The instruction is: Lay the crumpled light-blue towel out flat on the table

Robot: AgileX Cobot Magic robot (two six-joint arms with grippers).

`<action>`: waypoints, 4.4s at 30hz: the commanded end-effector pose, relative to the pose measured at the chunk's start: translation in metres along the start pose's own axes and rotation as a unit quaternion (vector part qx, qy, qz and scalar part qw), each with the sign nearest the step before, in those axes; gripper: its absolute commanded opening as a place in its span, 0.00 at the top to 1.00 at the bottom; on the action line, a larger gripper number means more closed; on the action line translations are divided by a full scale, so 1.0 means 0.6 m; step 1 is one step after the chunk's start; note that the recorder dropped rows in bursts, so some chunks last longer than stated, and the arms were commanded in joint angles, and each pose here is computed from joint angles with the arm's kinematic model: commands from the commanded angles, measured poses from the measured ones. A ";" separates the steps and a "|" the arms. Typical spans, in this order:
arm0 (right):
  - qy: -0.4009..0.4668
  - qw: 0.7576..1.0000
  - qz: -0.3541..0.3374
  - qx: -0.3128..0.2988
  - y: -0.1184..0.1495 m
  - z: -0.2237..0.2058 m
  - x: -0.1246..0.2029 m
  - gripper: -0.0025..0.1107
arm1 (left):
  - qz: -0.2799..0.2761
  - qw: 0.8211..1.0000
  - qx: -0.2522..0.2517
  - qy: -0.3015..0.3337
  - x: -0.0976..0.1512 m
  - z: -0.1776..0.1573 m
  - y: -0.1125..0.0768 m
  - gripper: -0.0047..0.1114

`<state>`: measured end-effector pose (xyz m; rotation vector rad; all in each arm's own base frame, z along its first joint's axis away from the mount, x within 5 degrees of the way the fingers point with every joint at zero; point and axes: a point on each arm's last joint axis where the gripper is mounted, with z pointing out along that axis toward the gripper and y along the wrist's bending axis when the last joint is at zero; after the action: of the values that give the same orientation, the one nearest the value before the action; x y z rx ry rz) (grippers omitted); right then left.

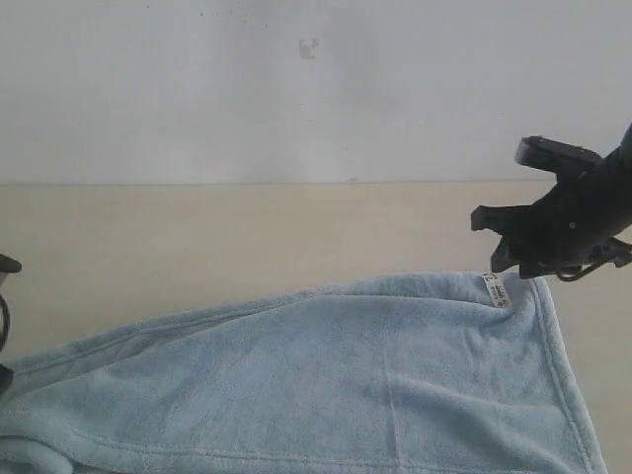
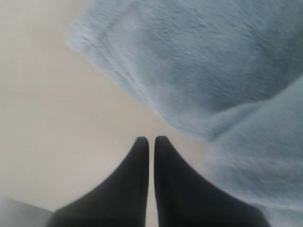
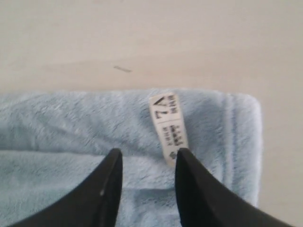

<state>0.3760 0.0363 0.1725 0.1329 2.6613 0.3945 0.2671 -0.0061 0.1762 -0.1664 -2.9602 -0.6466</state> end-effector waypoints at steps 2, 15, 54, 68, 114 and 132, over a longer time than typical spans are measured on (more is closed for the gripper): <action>0.001 0.999 0.027 -0.027 -0.041 -0.001 -0.024 0.66 | -0.056 0.996 -0.054 -0.030 -0.004 0.009 0.066 0.93; -0.020 0.999 -0.036 -0.026 -0.042 0.003 -0.031 0.66 | -0.088 0.988 0.008 -0.125 -0.046 0.061 0.100 0.75; -0.029 0.998 -0.026 -0.053 -0.038 0.017 -0.032 0.66 | -0.087 0.988 0.109 -0.073 -0.063 0.153 0.074 0.93; 0.009 0.998 0.064 -0.013 -0.116 0.023 -0.033 0.66 | -0.217 0.916 0.167 -0.293 -0.079 0.026 0.111 0.92; 0.180 0.982 -0.024 0.058 -0.120 -0.032 0.145 0.98 | -0.267 0.884 0.252 -0.289 -0.057 0.011 0.087 0.92; 0.145 0.988 -0.011 0.056 -0.113 -0.042 0.105 0.55 | -0.310 0.860 0.253 -0.317 -0.069 0.016 0.091 0.92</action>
<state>0.3024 -0.0233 0.1454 0.0898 3.0071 0.2907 0.3136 0.0442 0.1849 0.7847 -3.6785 0.2523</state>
